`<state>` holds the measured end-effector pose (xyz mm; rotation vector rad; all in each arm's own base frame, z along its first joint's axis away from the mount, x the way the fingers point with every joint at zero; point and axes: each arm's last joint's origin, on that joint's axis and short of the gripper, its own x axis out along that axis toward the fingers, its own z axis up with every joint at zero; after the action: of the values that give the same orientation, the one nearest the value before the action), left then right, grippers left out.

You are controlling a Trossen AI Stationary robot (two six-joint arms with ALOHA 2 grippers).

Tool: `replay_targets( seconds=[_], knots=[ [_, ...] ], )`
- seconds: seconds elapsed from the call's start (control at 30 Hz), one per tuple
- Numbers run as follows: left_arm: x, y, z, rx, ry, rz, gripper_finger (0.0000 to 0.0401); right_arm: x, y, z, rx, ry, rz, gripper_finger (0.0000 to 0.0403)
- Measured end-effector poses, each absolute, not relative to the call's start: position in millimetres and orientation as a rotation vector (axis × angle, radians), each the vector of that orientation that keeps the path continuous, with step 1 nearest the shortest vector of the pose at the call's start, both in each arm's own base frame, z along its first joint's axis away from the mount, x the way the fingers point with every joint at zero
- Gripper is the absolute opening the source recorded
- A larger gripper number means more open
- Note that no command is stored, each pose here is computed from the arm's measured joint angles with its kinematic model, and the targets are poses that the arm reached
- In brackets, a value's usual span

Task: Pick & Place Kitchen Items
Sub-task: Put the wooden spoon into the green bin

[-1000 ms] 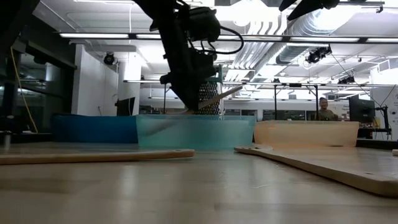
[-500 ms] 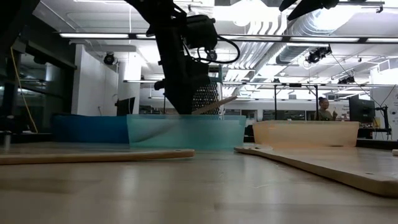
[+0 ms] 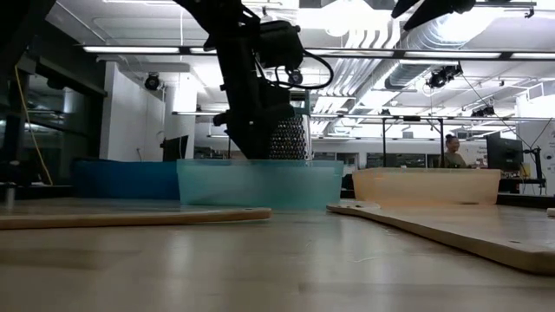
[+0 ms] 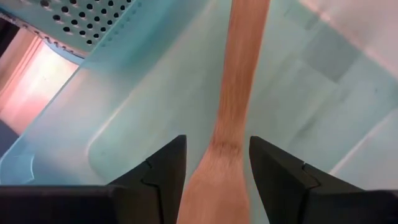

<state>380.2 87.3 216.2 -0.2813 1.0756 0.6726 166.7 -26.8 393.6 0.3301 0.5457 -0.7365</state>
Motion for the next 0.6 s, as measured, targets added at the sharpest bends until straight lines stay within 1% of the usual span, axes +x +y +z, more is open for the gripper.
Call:
replay_targets(
  seconds=[0.1, 0.33, 0.47, 0.6],
  knots=[
    [380, 87, 218, -0.287, 1.088, 0.676, 0.0171, 165, -26, 392, 0.348, 0.566, -0.739, 0.0238],
    [375, 86, 238, -0.313, 1.130, 0.700, 0.0172, 162, -24, 387, 0.399, 0.629, -0.698, 0.0238],
    [366, 84, 259, -0.320, 1.066, 0.710, 0.0172, 159, -24, 384, 0.450, 0.655, -0.731, 0.0238],
    [353, 81, 282, -0.252, 0.999, 0.727, 0.0172, 157, -24, 382, 0.500, 0.664, -0.758, 0.0238]
  ],
)
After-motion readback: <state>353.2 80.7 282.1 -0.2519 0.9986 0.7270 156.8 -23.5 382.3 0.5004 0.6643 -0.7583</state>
